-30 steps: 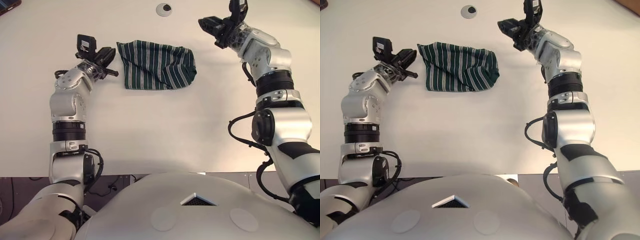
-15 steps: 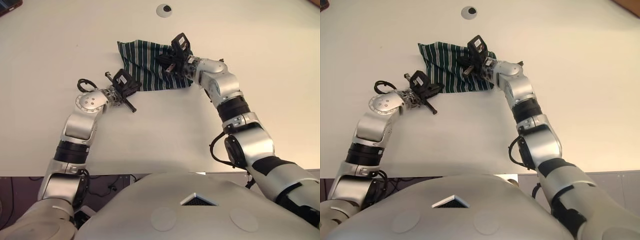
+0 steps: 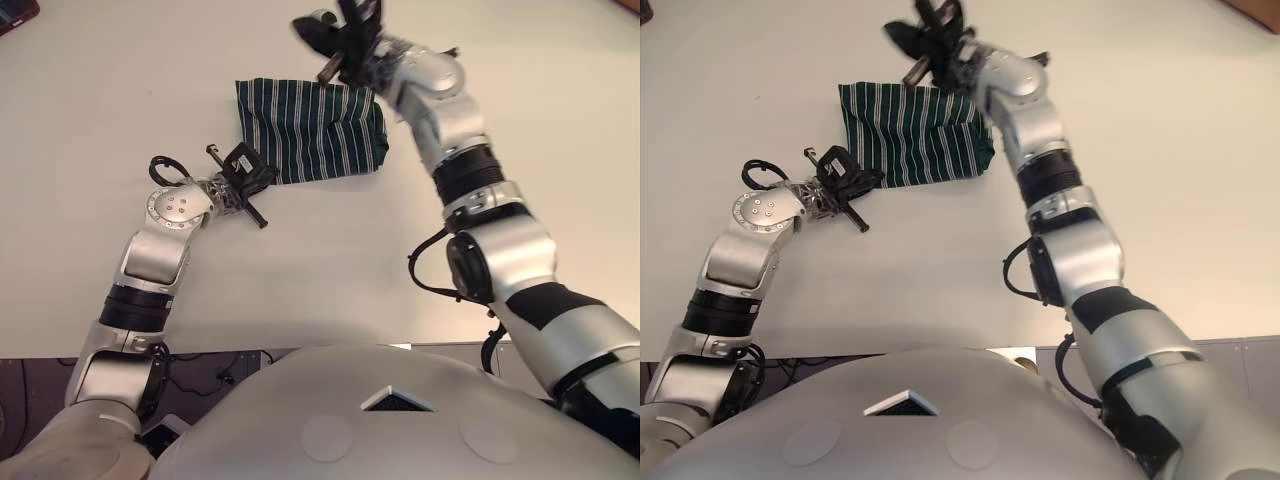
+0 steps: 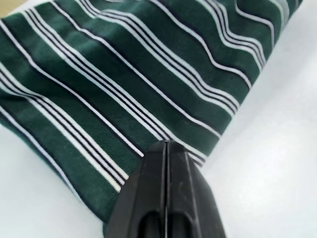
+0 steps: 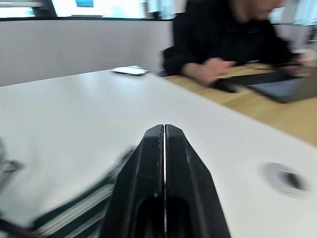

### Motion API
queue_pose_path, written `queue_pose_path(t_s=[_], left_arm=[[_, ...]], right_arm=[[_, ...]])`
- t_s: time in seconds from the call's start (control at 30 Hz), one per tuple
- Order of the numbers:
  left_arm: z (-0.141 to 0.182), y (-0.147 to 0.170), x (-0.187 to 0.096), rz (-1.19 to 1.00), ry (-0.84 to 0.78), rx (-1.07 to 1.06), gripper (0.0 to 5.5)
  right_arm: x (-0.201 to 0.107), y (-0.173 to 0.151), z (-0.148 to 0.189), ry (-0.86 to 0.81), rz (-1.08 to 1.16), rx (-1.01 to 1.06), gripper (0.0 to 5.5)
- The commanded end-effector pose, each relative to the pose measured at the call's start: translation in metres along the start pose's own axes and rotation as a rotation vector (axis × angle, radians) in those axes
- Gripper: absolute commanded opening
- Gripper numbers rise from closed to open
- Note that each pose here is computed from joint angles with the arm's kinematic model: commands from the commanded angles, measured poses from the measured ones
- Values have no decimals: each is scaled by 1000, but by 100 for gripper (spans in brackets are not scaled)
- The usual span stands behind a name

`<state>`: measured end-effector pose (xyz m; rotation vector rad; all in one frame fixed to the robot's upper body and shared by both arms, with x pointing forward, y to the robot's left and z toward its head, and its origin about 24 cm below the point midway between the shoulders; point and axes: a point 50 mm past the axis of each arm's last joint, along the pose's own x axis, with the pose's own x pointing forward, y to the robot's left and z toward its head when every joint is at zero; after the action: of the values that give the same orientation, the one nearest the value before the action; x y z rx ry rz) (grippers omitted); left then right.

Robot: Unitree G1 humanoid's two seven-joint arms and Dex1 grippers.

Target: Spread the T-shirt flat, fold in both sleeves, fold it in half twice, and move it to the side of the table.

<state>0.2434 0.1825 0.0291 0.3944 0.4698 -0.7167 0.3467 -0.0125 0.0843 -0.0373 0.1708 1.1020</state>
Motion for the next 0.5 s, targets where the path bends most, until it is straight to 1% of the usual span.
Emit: queue_pose_path(t_s=[0.03, 0.1, 0.13, 0.17, 0.23, 0.27, 0.33, 0.4, 0.47, 0.5], left_arm=[[19, 36, -21, 213, -102, -20, 0], [49, 74, -55, 426, -267, -81, 0], [63, 90, -77, 519, -360, -123, 0], [72, 100, -95, 580, -429, -150, 0], [82, 109, -113, 630, -502, -177, 0], [81, 110, -115, 640, -512, -195, 0], [73, 108, -109, 652, -500, -250, 0], [64, 100, -99, 647, -478, -291, 0], [57, 94, -94, 646, -463, -317, 0], [54, 92, -91, 644, -448, -319, 0]], right_arm=[[0, 15, -60, 345, -16, 30, 2], [-10, 8, -79, 442, -112, 16, 2], [-19, 1, -87, 477, -181, 0, 2], [-28, -7, -93, 498, -249, 7, 2], [-54, -27, -105, 514, -419, 80, 2], [-70, -37, -111, 513, -505, 151, 2], [-117, -60, -125, 507, -764, 323, 2], [-176, -77, -141, 508, -1087, 450, 2], [-209, -79, -150, 535, -1246, 482, 2], [-218, -78, -154, 553, -1295, 479, 2]])
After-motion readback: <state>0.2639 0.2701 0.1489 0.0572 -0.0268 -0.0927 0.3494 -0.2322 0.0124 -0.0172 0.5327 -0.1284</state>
